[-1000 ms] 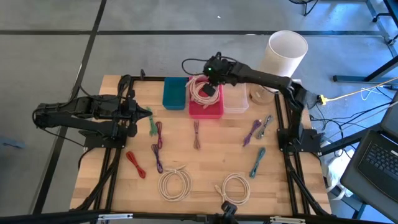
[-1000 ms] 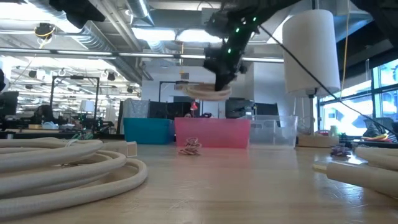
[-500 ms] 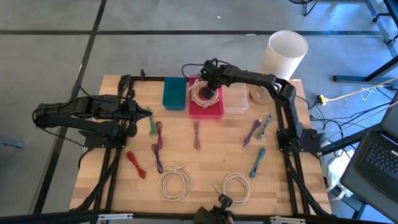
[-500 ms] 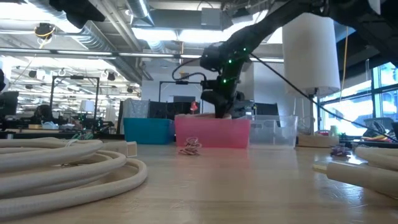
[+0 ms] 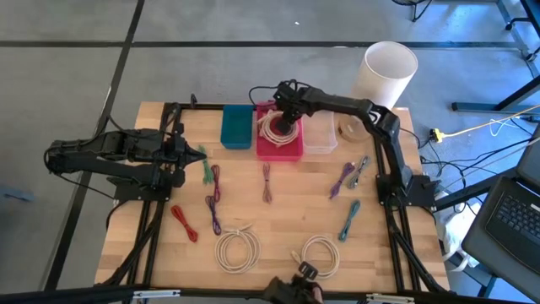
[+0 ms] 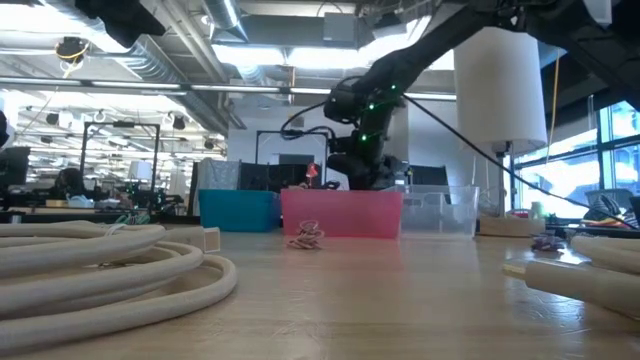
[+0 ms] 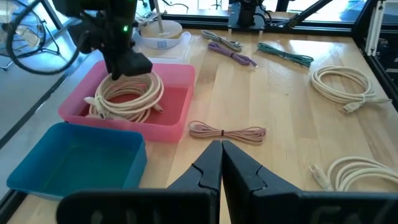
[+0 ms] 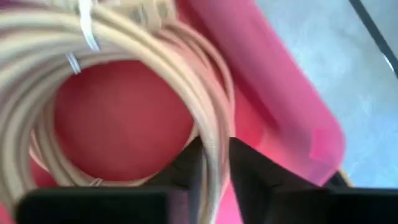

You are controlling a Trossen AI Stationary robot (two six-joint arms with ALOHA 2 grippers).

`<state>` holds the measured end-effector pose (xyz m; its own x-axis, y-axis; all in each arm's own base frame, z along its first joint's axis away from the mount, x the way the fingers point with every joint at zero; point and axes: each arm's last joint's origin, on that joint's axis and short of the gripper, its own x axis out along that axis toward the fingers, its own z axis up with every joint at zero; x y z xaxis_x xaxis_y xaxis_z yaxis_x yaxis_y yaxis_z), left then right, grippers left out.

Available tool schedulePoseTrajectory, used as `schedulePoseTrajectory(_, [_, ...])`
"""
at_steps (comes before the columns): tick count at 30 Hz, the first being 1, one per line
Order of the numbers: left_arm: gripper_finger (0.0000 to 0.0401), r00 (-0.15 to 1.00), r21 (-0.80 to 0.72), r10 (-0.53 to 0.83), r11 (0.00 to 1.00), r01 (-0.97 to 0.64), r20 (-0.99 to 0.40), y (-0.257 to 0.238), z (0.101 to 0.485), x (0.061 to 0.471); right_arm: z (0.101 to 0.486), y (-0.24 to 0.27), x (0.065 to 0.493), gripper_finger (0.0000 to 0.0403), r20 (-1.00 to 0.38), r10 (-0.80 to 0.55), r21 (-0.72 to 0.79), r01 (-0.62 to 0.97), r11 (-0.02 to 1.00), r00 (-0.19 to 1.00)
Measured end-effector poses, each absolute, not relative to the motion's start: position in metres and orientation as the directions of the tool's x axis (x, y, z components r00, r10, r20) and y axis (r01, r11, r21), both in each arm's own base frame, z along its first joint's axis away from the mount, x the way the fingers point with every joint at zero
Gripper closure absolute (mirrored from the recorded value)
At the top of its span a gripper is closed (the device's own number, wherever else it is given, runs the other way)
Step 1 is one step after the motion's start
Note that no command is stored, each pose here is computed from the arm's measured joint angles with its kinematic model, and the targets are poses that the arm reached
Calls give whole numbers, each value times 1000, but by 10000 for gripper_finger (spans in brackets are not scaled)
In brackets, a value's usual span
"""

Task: Pick & Place USB Port
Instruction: Put the light brown HDMI cable into the pink bin

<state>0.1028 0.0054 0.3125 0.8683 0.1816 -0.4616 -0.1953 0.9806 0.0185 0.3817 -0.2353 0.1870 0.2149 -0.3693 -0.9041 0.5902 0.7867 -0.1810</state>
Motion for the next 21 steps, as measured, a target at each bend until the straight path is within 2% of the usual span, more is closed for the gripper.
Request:
schedulePoseTrajectory(4, [397,868,20,186,980,-199,-461,6,312,103,200,-230,381,247,-893,-385,-185,588,787,234])
schedulePoseTrajectory(8, [397,867,21,188,979,-201,-461,6,312,103,215,-221,382,216,-878,-396,-173,594,786,268])
schedulePoseTrajectory(16, [397,867,40,189,981,-192,-461,6,312,103,279,-161,380,218,-828,-407,-183,501,846,386])
schedulePoseTrajectory(19, [397,864,52,189,981,-186,-466,6,312,103,305,-119,372,229,-833,-359,-158,440,884,422])
schedulePoseTrajectory(21, [397,864,48,189,981,-188,-467,6,312,102,316,-85,366,235,-858,-274,-101,382,919,433])
